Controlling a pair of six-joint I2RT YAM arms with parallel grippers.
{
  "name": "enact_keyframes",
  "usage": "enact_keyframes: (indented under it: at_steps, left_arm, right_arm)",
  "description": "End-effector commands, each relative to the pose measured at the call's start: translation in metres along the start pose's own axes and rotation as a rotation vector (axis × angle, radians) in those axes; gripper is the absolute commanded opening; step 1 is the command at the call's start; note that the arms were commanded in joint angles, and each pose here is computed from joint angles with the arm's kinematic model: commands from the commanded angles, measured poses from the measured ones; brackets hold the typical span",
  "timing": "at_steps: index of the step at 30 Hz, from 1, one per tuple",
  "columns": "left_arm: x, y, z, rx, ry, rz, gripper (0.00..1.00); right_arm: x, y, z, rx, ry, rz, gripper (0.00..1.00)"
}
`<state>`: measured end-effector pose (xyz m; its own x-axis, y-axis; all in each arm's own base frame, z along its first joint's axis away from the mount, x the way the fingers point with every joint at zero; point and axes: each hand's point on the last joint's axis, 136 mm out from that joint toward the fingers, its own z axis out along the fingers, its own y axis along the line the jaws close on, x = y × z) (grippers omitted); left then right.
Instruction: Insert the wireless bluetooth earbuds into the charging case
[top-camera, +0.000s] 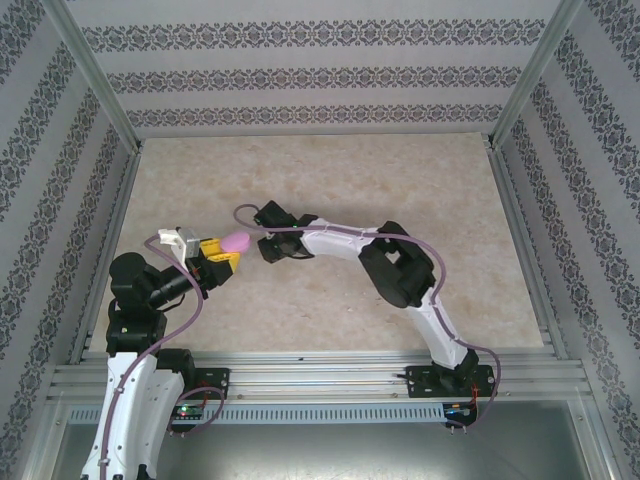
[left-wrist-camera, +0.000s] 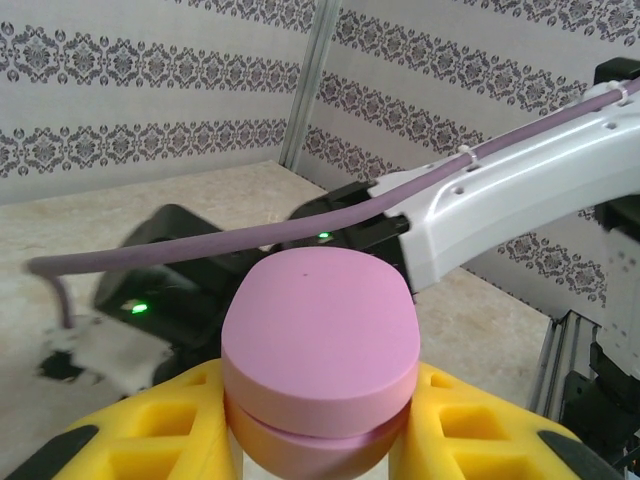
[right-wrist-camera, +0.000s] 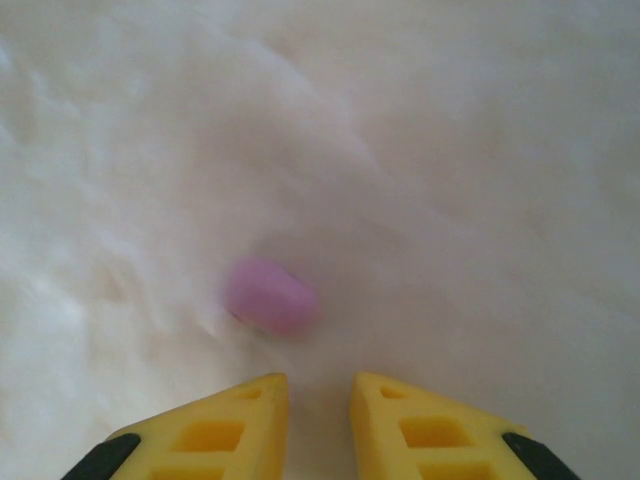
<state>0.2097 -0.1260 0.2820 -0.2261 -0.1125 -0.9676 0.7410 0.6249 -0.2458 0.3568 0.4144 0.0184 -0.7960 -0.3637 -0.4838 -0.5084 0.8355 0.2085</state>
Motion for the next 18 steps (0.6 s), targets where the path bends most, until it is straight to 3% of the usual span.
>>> enact_keyframes:
  at_steps: [1,3,6,8,18]
  left_arm:
    - [-0.004,-0.003,0.002,0.033,-0.031,0.018,0.29]
    - [-0.003,-0.003,0.003,0.039,-0.034,0.014,0.28]
    - [-0.001,-0.002,0.005,0.054,-0.03,0.01,0.29]
    - [-0.001,-0.002,0.007,0.067,-0.026,0.011,0.29]
    - [0.003,-0.004,0.021,0.169,0.005,0.013,0.28]
  right_arm:
    - [0.038,-0.037,-0.009,0.063,0.062,0.089,0.26]
    - [0.054,-0.049,-0.018,0.082,0.071,0.112,0.3]
    - [0.066,-0.058,-0.033,0.09,0.075,0.143,0.47]
    - [0.065,-0.057,-0.044,0.08,0.063,0.155,0.51]
    - [0.043,-0.019,-0.154,-0.127,-0.128,0.219,0.46]
